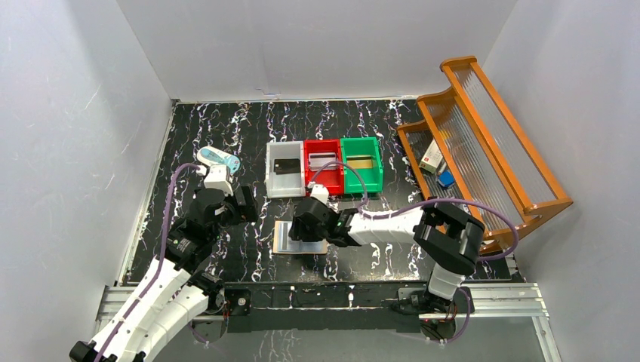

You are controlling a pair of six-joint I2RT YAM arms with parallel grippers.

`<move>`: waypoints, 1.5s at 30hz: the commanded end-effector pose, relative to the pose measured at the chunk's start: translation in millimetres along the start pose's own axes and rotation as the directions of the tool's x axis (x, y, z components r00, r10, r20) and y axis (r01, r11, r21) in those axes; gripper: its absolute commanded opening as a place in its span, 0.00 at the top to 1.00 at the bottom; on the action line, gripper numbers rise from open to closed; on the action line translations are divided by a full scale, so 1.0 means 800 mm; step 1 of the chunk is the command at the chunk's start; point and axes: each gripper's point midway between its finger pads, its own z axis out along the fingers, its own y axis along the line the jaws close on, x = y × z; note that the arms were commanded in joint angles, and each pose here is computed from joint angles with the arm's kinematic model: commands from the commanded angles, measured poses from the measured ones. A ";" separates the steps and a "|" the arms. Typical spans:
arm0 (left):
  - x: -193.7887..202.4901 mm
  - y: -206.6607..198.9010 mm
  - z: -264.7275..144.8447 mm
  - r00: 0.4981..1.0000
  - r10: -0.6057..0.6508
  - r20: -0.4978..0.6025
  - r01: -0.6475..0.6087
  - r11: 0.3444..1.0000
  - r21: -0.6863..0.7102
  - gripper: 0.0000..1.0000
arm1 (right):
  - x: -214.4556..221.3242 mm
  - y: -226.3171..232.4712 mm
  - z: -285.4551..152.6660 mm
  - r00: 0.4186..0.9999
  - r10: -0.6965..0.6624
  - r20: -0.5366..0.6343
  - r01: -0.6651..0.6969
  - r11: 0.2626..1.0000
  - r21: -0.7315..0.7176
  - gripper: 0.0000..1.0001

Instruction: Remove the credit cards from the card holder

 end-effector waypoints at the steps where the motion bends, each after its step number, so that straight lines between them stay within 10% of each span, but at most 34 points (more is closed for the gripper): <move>1: -0.002 -0.017 -0.002 1.000 0.025 -0.010 -0.024 0.997 0.076 0.02 | -0.001 0.022 0.003 0.999 0.040 0.008 -0.039 0.993 -0.108 0.49; 13: 0.038 -0.077 -0.001 0.982 0.050 -0.180 0.013 0.944 0.331 0.30 | 0.033 -0.041 0.017 0.977 0.209 -0.046 -0.212 0.973 -0.086 0.62; 24: 0.129 -0.114 0.025 0.815 -0.073 -0.574 0.289 0.911 0.294 0.47 | 0.046 -0.067 0.012 0.939 0.338 -0.064 -0.343 0.930 -0.128 0.66; 45: 0.183 -0.118 0.039 0.746 -0.083 -0.661 0.312 0.920 0.237 0.67 | 0.049 -0.059 0.015 0.934 0.337 -0.118 -0.355 0.913 -0.201 0.70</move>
